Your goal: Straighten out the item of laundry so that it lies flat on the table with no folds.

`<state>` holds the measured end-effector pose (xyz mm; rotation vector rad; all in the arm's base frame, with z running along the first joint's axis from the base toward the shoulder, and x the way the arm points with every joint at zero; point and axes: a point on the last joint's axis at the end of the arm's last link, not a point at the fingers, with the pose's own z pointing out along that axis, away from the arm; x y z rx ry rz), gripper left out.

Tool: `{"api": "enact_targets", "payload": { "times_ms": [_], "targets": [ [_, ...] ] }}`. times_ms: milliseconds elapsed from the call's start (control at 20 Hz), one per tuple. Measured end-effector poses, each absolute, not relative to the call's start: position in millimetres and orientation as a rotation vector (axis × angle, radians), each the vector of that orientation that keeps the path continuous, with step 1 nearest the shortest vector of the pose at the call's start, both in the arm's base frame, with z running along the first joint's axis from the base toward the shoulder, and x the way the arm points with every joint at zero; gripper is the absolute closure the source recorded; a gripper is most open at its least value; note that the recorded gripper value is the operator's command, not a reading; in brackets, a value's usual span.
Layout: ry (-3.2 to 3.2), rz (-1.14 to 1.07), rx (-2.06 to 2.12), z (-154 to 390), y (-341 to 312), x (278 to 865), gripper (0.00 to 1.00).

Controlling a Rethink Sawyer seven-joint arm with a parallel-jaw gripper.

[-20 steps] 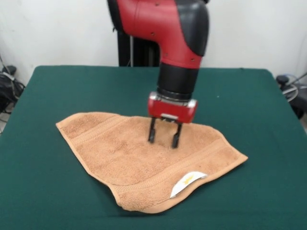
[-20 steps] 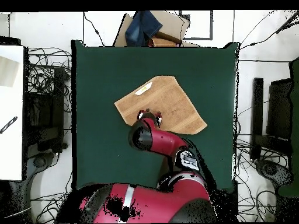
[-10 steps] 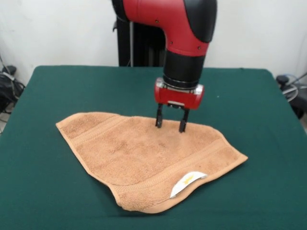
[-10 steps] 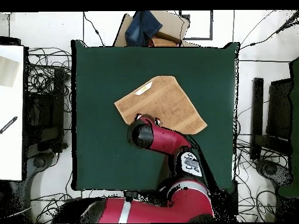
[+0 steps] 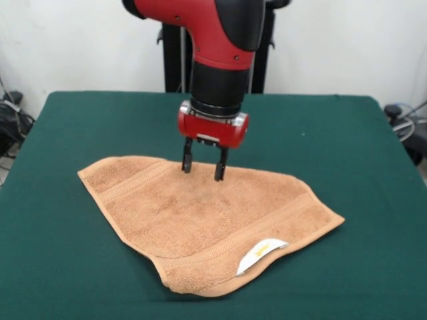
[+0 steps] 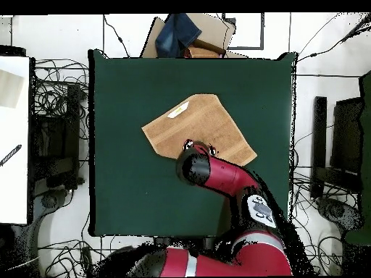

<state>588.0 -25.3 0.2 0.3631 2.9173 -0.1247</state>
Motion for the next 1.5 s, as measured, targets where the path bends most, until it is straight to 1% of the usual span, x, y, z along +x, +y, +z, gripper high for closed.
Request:
{"api": "enact_targets", "payload": {
  "times_ms": [350,1100,1500],
  "targets": [
    [2.92,-0.127,0.365,-1,-29,586,0.0],
    [2.962,-0.127,0.324,-28,-23,568,0.0],
    [2.964,-0.126,0.325,-29,-23,567,0.0]
  ]
}}
